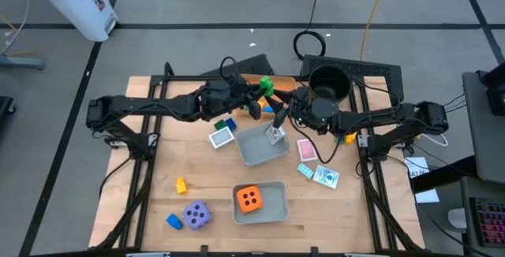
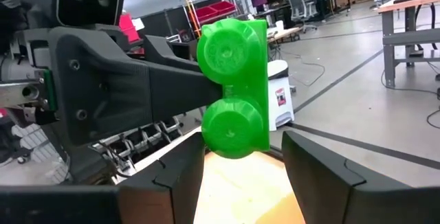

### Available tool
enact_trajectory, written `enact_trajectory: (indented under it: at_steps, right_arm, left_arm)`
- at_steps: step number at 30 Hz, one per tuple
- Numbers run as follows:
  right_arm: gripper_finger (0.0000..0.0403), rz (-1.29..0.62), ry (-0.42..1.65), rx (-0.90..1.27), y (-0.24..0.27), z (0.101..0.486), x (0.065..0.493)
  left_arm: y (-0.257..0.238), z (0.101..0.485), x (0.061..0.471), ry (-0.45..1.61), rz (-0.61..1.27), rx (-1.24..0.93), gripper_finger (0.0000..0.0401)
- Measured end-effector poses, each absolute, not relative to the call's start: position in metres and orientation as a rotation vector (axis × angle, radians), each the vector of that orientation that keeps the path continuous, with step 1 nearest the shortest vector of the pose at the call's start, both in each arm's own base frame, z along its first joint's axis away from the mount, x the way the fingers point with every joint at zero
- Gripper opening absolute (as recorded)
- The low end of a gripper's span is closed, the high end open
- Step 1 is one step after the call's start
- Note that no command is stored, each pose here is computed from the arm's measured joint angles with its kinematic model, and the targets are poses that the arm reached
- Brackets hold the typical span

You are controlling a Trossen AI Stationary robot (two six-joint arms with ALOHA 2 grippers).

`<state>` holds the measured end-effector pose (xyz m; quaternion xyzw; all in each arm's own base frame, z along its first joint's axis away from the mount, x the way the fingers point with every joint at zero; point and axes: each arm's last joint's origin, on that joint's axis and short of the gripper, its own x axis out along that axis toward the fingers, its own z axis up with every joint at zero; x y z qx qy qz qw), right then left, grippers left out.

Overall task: Pick & Place Toys
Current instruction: Put the green game piece into the orange bin

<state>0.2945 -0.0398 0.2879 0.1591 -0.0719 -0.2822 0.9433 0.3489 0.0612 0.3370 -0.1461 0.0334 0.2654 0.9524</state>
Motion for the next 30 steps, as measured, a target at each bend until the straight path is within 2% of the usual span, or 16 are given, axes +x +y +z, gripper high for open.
enact_trajectory:
  at_steps: [7,12,24,30]
  right_arm:
    - [0.0187,-0.498,-0.15,0.3,-0.039,0.2898,0.2952]
    - [0.0189,-0.481,-0.161,0.367,-0.0441,0.2894,0.2949]
    - [0.0246,-0.417,-0.147,0.381,-0.0462,0.2882,0.2959]
    - [0.0241,-0.429,-0.147,0.375,-0.0464,0.2882,0.2957]
  left_arm:
    - [0.0606,0.3362,0.3513,0.071,0.48,-0.294,0.0088]
    - [0.0607,0.3353,0.3515,0.079,0.477,-0.293,0.0088]
    - [0.0593,0.3355,0.3525,0.083,0.426,-0.288,0.0088]
    - [0.0592,0.3356,0.3525,0.083,0.425,-0.287,0.0088]
